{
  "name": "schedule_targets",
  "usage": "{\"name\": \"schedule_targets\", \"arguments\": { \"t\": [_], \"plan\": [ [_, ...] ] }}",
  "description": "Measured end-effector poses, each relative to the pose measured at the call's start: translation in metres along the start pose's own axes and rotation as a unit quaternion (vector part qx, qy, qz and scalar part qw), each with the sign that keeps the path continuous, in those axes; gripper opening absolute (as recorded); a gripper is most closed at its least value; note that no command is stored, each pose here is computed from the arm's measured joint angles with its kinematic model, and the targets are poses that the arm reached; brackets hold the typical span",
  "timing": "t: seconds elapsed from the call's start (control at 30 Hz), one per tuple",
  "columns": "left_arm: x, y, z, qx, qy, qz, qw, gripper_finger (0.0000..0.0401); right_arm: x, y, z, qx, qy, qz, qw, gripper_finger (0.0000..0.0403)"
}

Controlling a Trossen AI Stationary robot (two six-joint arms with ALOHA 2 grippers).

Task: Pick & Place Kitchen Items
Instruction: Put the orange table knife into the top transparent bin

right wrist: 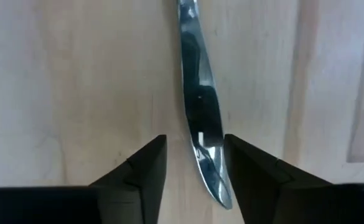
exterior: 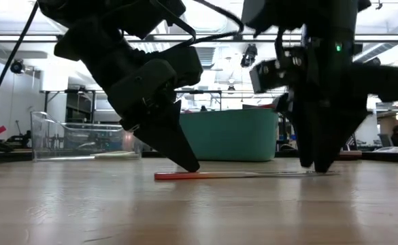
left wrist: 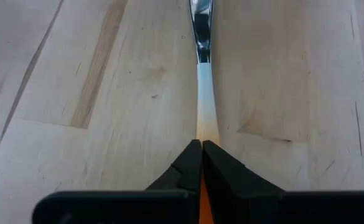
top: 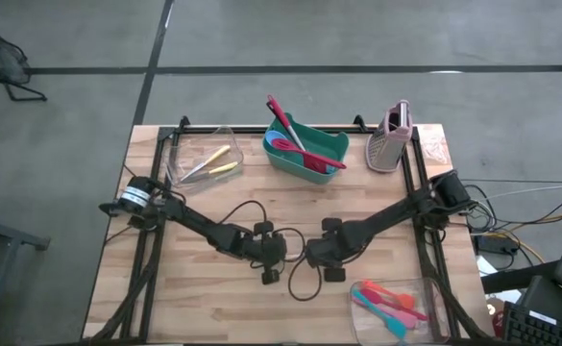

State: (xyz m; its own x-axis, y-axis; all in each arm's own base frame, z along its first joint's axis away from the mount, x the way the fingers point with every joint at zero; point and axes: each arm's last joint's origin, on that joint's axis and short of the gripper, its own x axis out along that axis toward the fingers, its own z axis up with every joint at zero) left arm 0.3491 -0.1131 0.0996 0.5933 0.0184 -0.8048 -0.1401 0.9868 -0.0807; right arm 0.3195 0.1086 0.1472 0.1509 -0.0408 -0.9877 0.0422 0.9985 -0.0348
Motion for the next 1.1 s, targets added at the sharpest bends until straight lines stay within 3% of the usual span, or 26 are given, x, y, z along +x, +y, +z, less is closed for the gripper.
{"name": "schedule_targets", "arguments": {
  "t": [0.33, 0.8, 1.1],
  "plan": [
    [0.000, 0.000, 0.000, 0.002, -0.001, -0.001, 1.000, 0.0012, 0.022, 0.001, 0.004, -0.029, 0.022, -0.028, 0.999, 0.0164],
    [-0.031, -0.004, 0.022, 0.027, -0.054, -0.031, 0.998, 0.0024, 0.023, 0.001, 0.006, -0.054, 0.008, -0.029, 0.998, 0.0030],
    [-0.050, -0.005, 0.032, 0.028, -0.082, -0.040, 0.995, 0.0023, 0.022, 0.001, 0.009, -0.057, -0.004, -0.027, 0.998, 0.0008]
  ]
}}
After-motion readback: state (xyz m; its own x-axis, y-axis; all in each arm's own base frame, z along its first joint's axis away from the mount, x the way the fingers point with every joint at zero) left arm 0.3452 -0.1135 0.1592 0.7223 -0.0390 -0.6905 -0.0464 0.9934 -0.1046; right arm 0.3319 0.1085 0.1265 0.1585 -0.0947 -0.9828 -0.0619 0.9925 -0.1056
